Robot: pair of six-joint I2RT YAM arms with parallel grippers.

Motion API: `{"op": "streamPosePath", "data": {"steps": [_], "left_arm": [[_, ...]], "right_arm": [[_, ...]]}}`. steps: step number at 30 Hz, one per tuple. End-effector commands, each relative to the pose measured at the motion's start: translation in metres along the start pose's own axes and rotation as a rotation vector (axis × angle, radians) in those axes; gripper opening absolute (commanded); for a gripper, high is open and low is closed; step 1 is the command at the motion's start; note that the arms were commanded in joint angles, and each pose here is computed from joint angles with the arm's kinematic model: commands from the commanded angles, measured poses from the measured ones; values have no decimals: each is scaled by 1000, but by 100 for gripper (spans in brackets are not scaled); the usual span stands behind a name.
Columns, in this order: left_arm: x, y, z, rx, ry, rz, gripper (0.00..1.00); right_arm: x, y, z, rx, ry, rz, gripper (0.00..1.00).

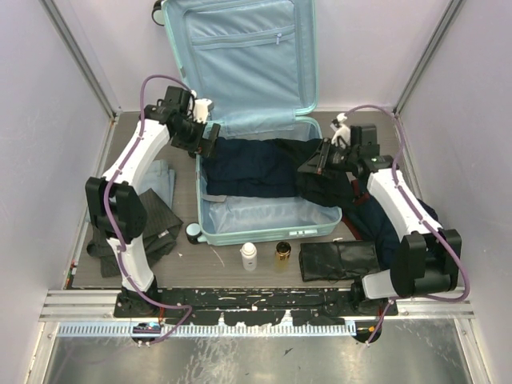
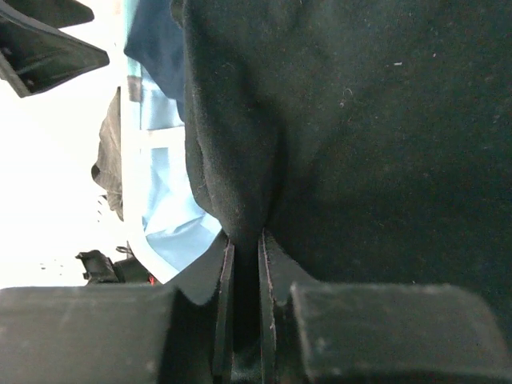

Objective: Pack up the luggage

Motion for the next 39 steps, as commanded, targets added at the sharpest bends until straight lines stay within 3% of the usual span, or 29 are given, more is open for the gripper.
{"op": "streamPosePath", "data": {"steps": [1, 19, 21, 23, 24, 31, 35, 37, 39], "left_arm": [[-1, 33, 5, -78, -3, 15, 96], [32, 56, -28, -30, 36, 78, 97], [34, 58, -30, -23, 40, 73, 99], [32, 60, -33, -11, 40, 52, 100], [31, 63, -34, -10, 42, 41, 99], [41, 91, -55, -12, 113, -36, 98], [61, 110, -86, 24, 136, 21, 98], [72, 114, -103, 54, 146, 64, 98], [83, 112, -122, 96, 176, 92, 98]], "right_arm": [[23, -19, -3, -96, 20, 37, 1], [23, -105, -78, -130, -185, -34, 2], [26, -107, -77, -129, -168, -13, 23], [36, -105, -70, -124, -91, 24, 58], [41, -104, -67, -111, -16, 49, 64], [59, -76, -53, 36, 333, 151, 76], [50, -56, -37, 54, 396, 153, 85], [46, -47, -32, 43, 412, 158, 99], [43, -40, -29, 33, 420, 157, 100]]}}
Point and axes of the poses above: each gripper's point midway between its finger pads, its own y axis back along the fingers, its own x axis along the line the jaws close on, z = x × y, the point moved 6 cm from there along y, back along the fingers, and after that the axes turned 1 degree about y, right-handed, at the moved point
